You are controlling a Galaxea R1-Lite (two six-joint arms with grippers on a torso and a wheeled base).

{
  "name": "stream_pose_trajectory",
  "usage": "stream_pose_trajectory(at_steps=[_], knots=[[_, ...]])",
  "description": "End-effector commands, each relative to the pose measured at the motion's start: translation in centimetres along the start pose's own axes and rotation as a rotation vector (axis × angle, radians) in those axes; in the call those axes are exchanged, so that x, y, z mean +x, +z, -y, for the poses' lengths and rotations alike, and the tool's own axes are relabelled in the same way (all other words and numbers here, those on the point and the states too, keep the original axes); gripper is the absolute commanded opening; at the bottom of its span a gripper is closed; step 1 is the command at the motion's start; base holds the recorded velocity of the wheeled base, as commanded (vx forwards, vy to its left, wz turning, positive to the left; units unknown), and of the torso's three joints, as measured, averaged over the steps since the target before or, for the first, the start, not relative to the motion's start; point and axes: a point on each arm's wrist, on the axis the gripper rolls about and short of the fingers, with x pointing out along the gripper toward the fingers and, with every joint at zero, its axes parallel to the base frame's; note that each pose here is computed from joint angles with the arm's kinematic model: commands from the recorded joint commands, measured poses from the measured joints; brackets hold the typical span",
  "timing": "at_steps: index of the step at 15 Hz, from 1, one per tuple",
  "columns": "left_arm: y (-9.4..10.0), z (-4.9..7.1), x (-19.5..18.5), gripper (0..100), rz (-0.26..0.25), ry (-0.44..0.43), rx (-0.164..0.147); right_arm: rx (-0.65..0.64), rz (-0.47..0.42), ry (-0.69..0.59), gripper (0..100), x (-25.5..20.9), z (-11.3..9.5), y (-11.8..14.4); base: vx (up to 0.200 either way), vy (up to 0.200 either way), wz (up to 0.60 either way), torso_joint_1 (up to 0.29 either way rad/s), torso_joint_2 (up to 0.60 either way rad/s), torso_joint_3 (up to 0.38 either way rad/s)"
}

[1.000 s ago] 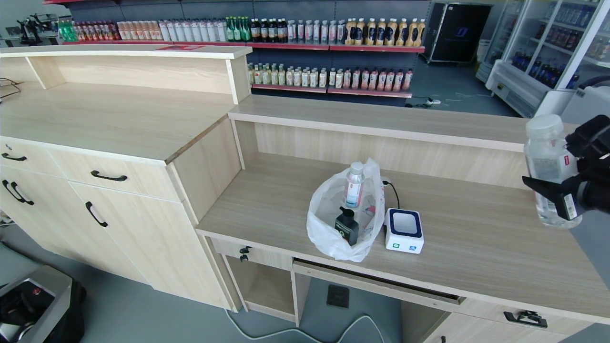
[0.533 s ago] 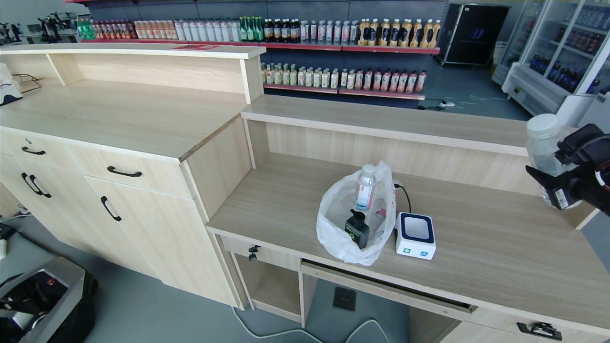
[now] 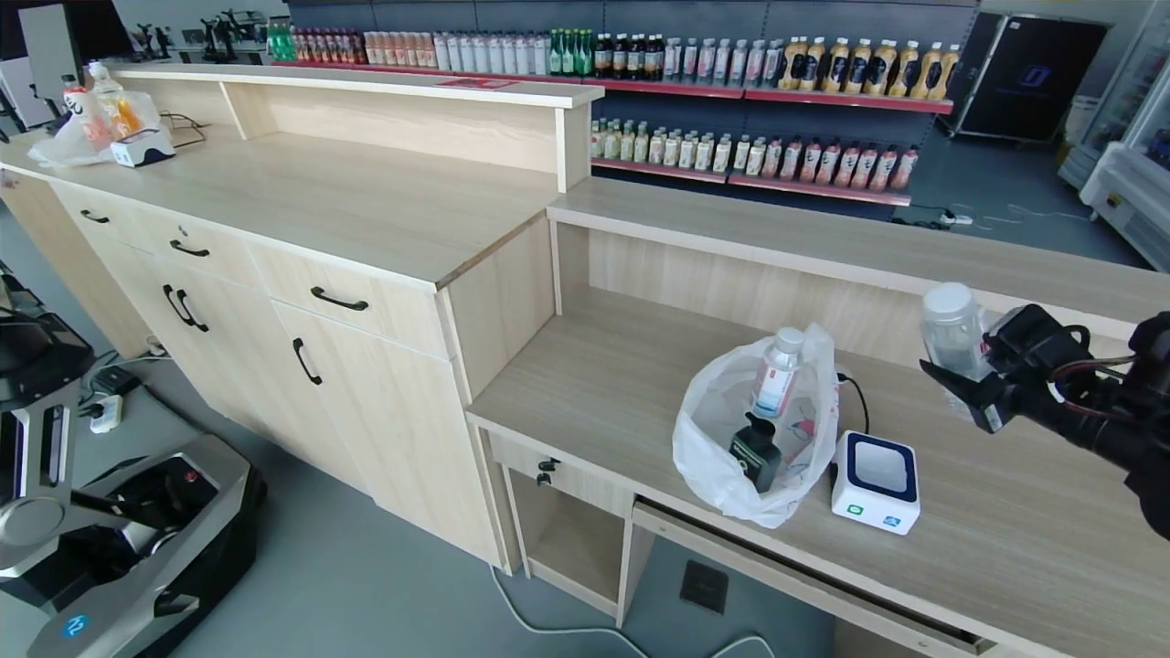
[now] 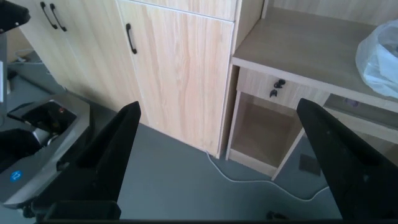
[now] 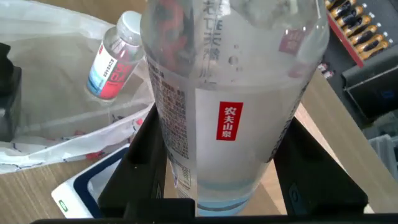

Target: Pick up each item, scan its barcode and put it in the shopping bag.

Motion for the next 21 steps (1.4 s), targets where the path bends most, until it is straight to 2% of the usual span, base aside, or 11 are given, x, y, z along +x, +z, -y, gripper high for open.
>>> stream_pose_trajectory(at_steps=[1,4,6,11,15,19,21], knots=[[0.0,0.0,0.0,100,0.000,0.000,0.000,-0.046,0.034,0.052,0,1.6,-0.5,-2.9,0.000,0.000,0.00,0.000,0.00,0.000],[0.0,0.0,0.0,100,0.000,0.000,0.000,-0.195,0.124,0.132,0,1.8,-0.1,-5.4,0.000,0.000,0.00,0.000,0.00,0.000],[0.0,0.0,0.0,100,0.000,0.000,0.000,-0.217,0.145,0.130,0,2.0,-0.2,-6.4,0.000,0.000,0.00,0.000,0.00,0.000],[0.0,0.0,0.0,100,0.000,0.000,0.000,-0.227,0.234,0.148,0,3.3,-1.3,-7.5,0.000,0.000,0.00,0.000,0.00,0.000],[0.0,0.0,0.0,100,0.000,0.000,0.000,-0.211,0.276,0.151,0,3.9,-2.2,-8.2,0.000,0.000,0.00,0.000,0.00,0.000],[0.0,0.0,0.0,100,0.000,0.000,0.000,-0.181,0.306,0.214,0,4.5,-3.5,-9.8,0.000,0.000,0.00,0.000,0.00,0.000],[0.0,0.0,0.0,100,0.000,0.000,0.000,-0.184,0.307,0.207,0,4.9,-3.4,-10.4,0.000,0.000,0.00,0.000,0.00,0.000]])
